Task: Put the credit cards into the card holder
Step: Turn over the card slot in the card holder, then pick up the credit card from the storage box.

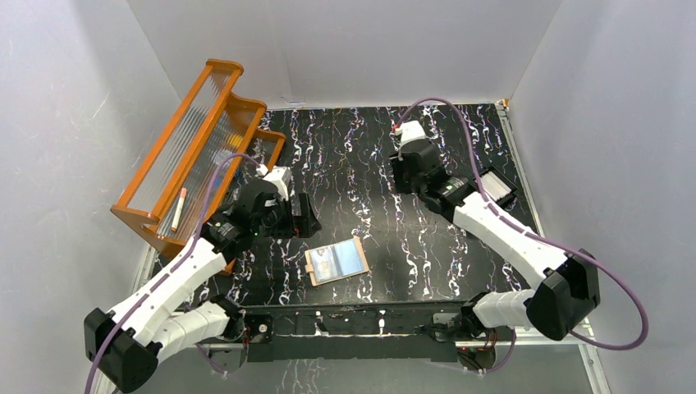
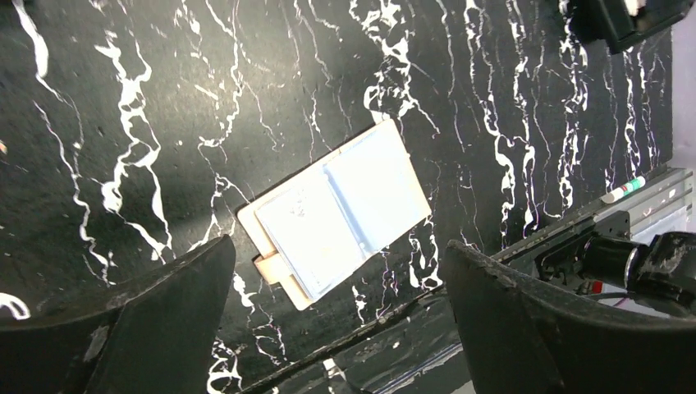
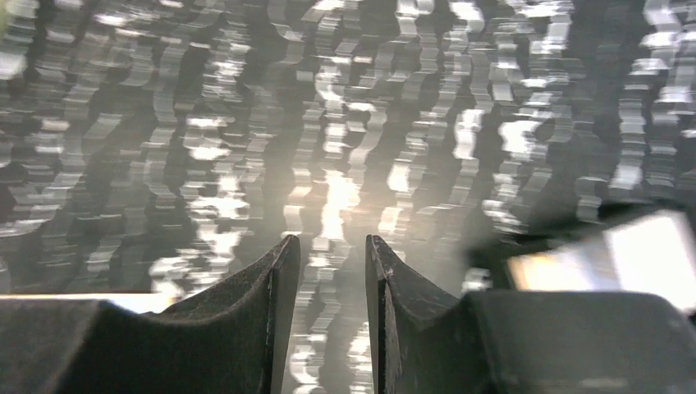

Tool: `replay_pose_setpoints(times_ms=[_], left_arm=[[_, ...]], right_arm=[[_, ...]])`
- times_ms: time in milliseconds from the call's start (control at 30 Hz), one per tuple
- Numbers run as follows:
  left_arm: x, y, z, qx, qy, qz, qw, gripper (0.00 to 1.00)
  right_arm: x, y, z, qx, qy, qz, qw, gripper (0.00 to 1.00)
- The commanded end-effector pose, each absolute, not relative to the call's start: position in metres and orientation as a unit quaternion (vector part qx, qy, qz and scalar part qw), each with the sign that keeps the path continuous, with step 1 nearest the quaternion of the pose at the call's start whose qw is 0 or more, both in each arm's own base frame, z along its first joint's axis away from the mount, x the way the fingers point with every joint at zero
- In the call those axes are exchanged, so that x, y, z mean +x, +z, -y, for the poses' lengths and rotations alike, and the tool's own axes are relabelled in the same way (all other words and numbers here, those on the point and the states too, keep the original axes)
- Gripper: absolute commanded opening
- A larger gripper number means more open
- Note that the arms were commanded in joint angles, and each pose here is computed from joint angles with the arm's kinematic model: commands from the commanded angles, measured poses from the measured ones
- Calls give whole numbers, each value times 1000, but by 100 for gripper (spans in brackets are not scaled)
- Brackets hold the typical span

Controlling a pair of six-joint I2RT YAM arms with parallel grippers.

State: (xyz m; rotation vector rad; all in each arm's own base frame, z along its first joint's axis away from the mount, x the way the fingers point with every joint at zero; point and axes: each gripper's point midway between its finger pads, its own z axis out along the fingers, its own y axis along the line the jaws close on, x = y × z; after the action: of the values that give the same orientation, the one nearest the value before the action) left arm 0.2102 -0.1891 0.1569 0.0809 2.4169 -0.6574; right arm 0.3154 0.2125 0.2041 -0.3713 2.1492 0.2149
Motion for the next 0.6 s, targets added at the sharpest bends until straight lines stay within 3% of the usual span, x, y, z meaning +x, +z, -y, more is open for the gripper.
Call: replay_pose_setpoints(times_ms=[0,433,567], left_arm=[[206,185,181,69,-246,-904,343,98],[199,173,175,130,-239,-888,370,98],[195,166,170,131,-238,-884,380,99]], right_arm=[[334,215,-128,-223,-109,-838,485,43],[360,150,22,-190,-239,-892,333,38],[364,136,48,-171,-274,-895,307,43]])
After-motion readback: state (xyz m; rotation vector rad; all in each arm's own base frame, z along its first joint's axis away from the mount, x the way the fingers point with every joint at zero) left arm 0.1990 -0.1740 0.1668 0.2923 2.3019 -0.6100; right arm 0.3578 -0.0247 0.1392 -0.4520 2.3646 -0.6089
